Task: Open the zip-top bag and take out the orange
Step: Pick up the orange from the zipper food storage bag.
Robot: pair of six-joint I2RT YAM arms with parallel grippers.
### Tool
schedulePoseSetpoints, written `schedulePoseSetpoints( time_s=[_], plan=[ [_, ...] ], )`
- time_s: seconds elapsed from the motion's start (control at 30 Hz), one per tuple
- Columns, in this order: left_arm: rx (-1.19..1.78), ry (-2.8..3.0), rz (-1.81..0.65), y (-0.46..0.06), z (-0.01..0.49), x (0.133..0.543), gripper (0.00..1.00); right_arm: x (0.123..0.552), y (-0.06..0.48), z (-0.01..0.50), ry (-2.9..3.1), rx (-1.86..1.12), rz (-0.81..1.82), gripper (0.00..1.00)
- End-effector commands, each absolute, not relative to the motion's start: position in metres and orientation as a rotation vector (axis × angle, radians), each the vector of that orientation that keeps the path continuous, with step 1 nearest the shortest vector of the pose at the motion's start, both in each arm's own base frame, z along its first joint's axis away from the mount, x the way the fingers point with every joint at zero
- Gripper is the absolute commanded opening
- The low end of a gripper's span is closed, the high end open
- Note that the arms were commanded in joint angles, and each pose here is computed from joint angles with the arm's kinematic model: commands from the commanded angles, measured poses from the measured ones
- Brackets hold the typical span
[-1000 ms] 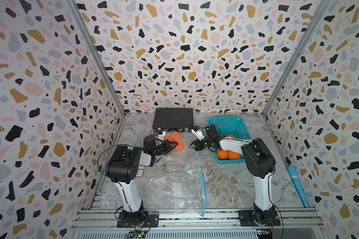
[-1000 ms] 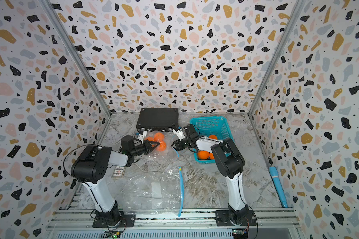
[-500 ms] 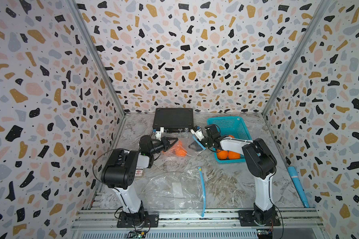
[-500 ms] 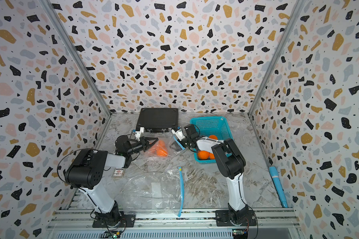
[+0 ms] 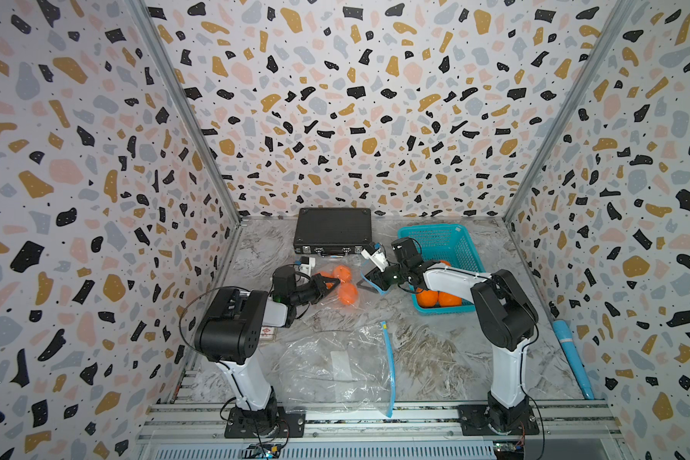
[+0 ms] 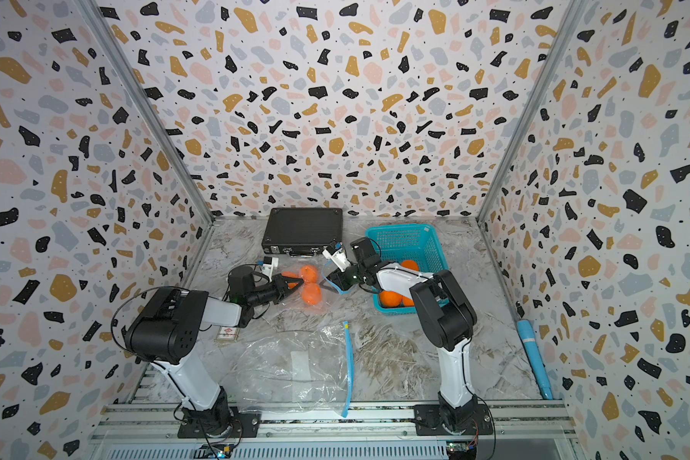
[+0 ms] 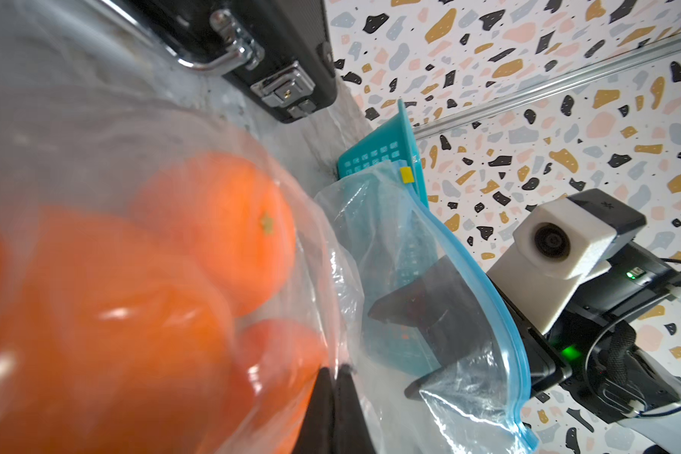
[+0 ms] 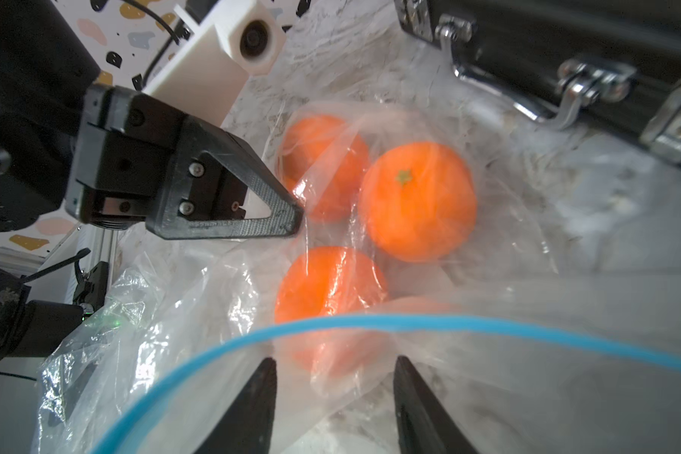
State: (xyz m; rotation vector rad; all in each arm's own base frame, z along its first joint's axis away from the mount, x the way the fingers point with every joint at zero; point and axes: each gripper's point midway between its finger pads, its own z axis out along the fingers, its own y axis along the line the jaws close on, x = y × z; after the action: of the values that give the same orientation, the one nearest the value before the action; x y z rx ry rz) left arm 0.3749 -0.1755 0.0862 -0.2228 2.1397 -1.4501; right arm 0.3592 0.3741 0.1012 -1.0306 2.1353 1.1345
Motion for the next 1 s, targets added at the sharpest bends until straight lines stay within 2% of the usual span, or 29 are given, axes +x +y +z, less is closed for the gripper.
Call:
schedulePoseSetpoints(
  time_s=[0.0,0.23,0.53,0.63,0.8,0.97],
  plan=[
    [-0.218,2.128,-1.391,-0.17,0.076,0.374,0.0,0.358,0.371,0.105,2.159,-1.029,1.102,0.49],
    [-0.311,1.983,-1.531,-0.159,0.081,0.38,0.0,0.36,0.36,0.102,2.191,-0.974,1.085,0.48],
    [-0.353,1.987,-1.519,-0.152,0.065,0.385,0.0,0.368,0.37,0.069,2.284,-1.0,1.03,0.48],
    [-0.374,2.016,-1.48,-0.149,0.056,0.383,0.0,0.371,0.382,0.073,2.222,-1.041,1.001,0.62],
    [-0.398,2.096,-1.407,-0.146,0.042,0.381,0.0,0.367,0.403,0.083,2.163,-1.1,1.095,0.75],
    [-0.409,2.173,-1.293,-0.139,0.032,0.378,0.0,0.355,0.413,0.092,2.054,-1.16,1.081,0.88]
  ],
)
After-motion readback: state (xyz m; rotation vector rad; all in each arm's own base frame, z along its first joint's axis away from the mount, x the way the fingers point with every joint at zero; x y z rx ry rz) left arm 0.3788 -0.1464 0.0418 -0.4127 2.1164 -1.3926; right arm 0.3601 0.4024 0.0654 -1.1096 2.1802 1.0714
